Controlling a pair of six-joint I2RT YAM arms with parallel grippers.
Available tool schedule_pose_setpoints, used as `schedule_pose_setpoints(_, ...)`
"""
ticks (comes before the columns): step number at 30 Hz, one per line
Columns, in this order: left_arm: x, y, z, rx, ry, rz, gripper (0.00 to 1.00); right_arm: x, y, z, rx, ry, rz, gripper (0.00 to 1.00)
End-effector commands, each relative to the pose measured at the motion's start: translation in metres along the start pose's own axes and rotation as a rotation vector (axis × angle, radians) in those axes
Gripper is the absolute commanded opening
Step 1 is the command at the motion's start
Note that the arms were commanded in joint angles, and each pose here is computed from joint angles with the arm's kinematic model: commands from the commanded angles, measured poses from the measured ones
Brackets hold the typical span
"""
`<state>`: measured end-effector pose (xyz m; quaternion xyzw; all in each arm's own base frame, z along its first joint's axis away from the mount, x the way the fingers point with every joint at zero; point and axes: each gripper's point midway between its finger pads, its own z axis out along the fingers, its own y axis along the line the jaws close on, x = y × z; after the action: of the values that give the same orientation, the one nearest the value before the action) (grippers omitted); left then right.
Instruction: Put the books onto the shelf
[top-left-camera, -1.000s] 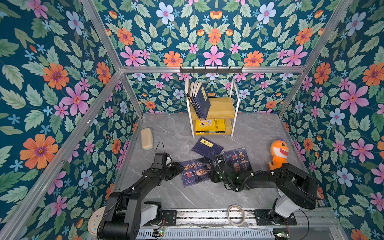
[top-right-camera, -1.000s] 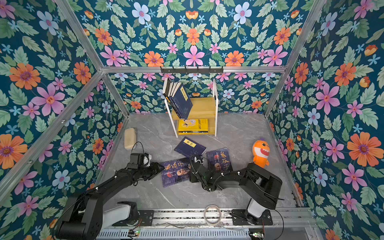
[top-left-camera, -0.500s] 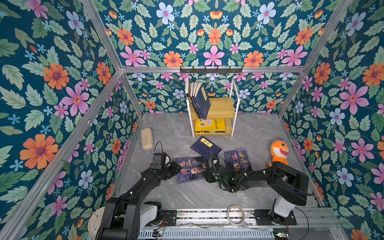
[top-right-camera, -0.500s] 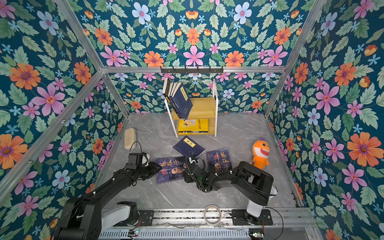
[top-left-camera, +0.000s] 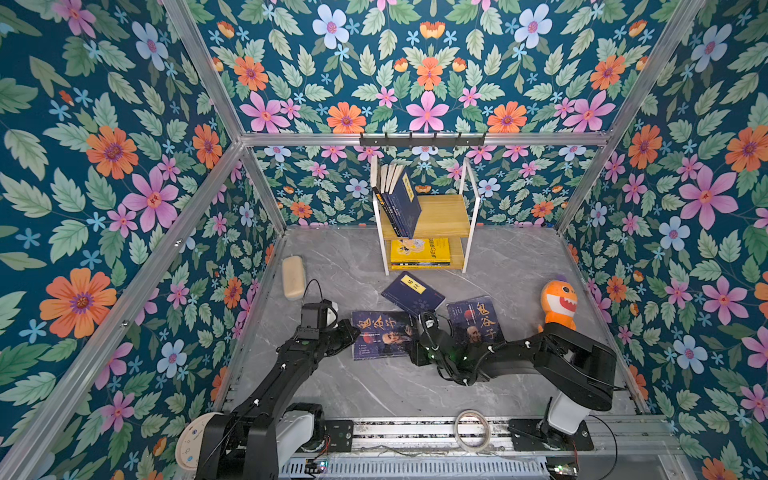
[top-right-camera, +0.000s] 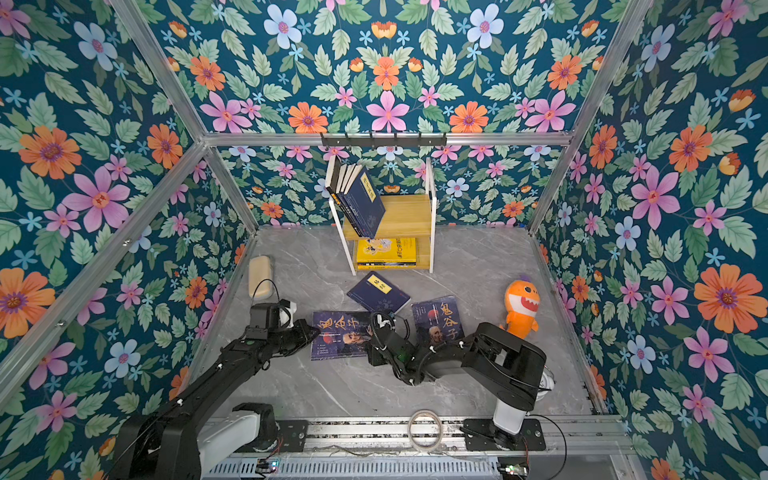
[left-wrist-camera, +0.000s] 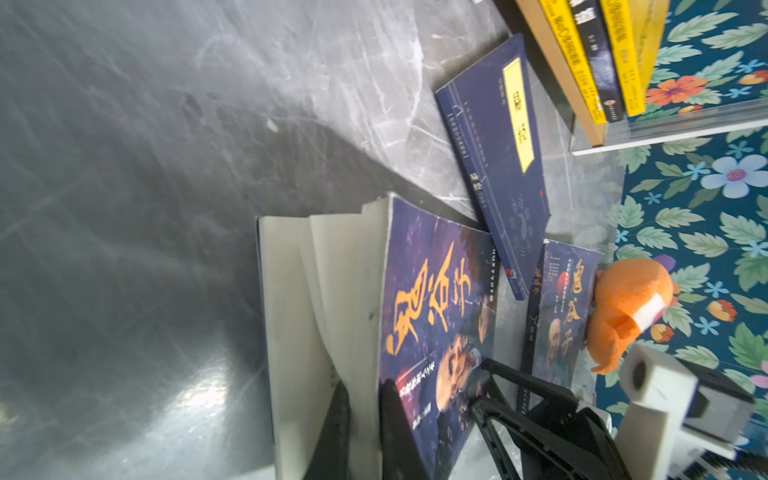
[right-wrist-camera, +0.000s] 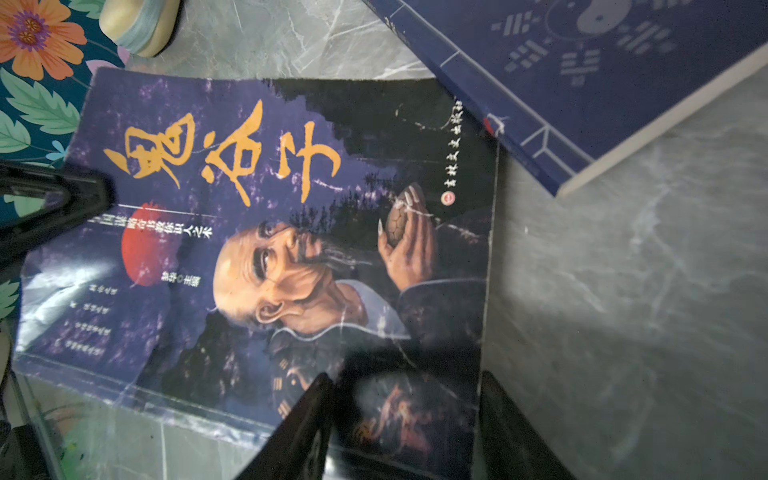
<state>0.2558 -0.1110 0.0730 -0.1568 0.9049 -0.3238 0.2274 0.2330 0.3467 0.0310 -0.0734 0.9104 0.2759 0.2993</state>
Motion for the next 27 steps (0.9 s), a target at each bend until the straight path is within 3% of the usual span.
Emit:
schedule_pose_setpoints(1,-0.002,-0.008,-0.002,0.046,-0.008,0.025,0.00,0.011,-0.011,-0.006,0.032,0.039,-0.029,0.59)
schedule_pose_setpoints(9,-0.004,-0.022,-0.006,0.087,0.020,0.062,0.00,-0.005,-0.028,-0.054,0.052,-0.079,-0.116,0.65)
schedule_pose_setpoints(14,-0.005,-0.027,-0.008,0.093,0.031,0.058,0.00,-0.011,-0.029,-0.078,0.079,-0.086,-0.222,0.65)
schedule_pose_setpoints(20,-0.001,-0.031,-0.008,0.112,0.059,0.033,0.00,-0.027,-0.005,-0.104,0.058,-0.242,-0.473,0.66)
schedule_pose_setpoints(27,-0.003,-0.031,-0.006,0.106,0.072,0.023,0.00,-0.021,0.040,-0.097,0.001,-0.358,-0.920,0.68)
